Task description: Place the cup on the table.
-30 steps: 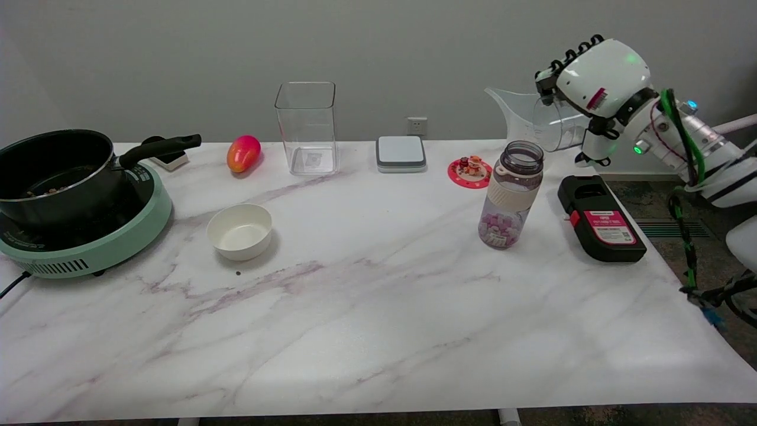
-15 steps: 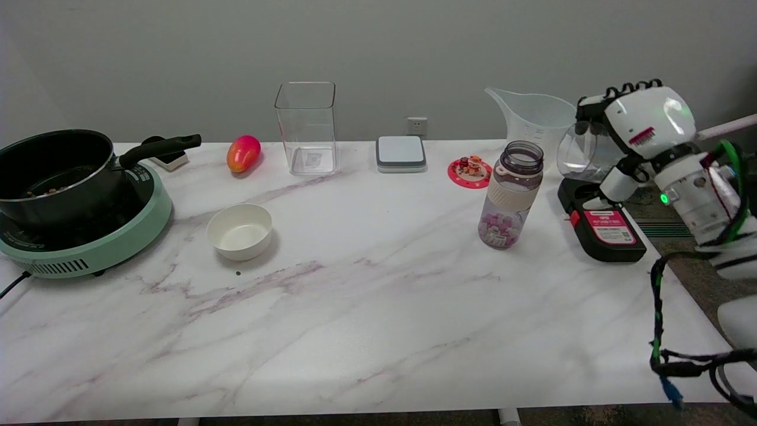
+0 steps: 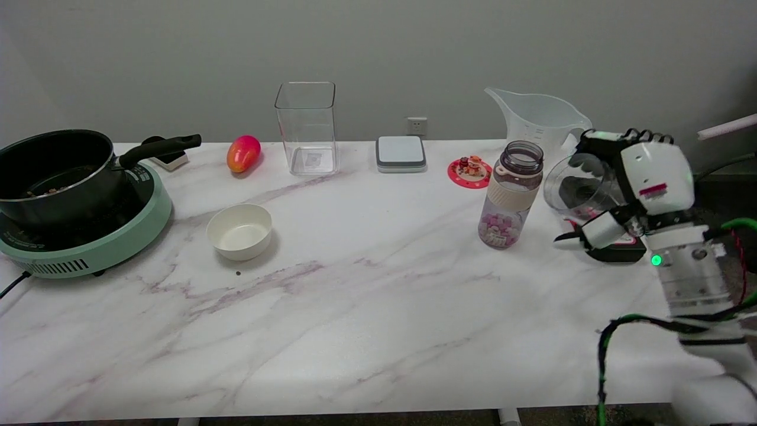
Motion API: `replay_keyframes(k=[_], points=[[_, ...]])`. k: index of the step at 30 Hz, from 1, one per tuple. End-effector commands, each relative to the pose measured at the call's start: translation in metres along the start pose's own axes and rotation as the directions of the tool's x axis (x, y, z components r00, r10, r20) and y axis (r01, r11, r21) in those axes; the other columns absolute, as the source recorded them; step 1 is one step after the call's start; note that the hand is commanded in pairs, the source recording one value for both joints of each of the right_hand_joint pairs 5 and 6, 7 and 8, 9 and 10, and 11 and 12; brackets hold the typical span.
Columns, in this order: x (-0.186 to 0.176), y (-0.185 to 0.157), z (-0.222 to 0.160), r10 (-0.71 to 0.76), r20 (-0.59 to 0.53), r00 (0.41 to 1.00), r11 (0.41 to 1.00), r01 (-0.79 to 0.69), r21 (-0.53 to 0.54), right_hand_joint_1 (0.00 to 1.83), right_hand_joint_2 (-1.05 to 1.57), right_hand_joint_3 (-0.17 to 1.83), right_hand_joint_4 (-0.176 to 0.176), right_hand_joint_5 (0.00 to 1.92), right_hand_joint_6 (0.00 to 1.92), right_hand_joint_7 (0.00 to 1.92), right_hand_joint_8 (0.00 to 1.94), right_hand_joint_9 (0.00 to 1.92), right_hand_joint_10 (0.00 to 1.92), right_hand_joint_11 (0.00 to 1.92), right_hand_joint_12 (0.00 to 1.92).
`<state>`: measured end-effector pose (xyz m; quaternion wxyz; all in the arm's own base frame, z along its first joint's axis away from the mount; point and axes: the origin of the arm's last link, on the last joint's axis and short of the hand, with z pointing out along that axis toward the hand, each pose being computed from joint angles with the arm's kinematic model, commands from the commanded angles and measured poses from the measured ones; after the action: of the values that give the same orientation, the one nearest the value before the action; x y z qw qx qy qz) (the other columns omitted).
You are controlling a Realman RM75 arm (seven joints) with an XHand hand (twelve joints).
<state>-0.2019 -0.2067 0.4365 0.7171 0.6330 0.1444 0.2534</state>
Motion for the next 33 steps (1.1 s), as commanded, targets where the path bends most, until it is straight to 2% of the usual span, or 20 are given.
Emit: replay_keyframes(k=[1,11,15,21,28,33], points=[[-0.065,-0.073,-0.079,0.458,-0.118,0.881,0.857,-0.473,-0.204,1.38,1.09,0.45,0.000,1.71,1.71,1.63,1.63,1.62,1.62,1.44,1.44],[-0.088,-0.105,-0.101,0.641,-0.058,0.765,0.739,-0.636,-0.222,1.27,1.37,0.30,0.000,1.81,1.81,1.69,1.69,1.67,1.67,1.49,1.49],[-0.100,-0.116,-0.100,0.745,-0.024,0.666,0.641,-0.727,-0.246,1.23,1.42,0.28,0.000,1.83,1.83,1.70,1.70,1.68,1.68,1.53,1.53],[-0.120,-0.126,-0.073,0.836,0.041,0.548,0.541,-0.809,-0.227,1.21,1.48,0.27,0.000,1.86,1.86,1.72,1.72,1.69,1.69,1.54,1.54],[-0.143,-0.138,-0.036,0.917,0.132,0.377,0.398,-0.890,-0.220,1.16,1.56,0.26,0.000,1.90,1.90,1.73,1.73,1.70,1.70,1.55,1.55],[-0.150,-0.151,-0.013,0.936,0.157,0.315,0.341,-0.922,-0.183,1.15,1.57,0.26,0.000,1.92,1.92,1.74,1.74,1.71,1.71,1.56,1.56]])
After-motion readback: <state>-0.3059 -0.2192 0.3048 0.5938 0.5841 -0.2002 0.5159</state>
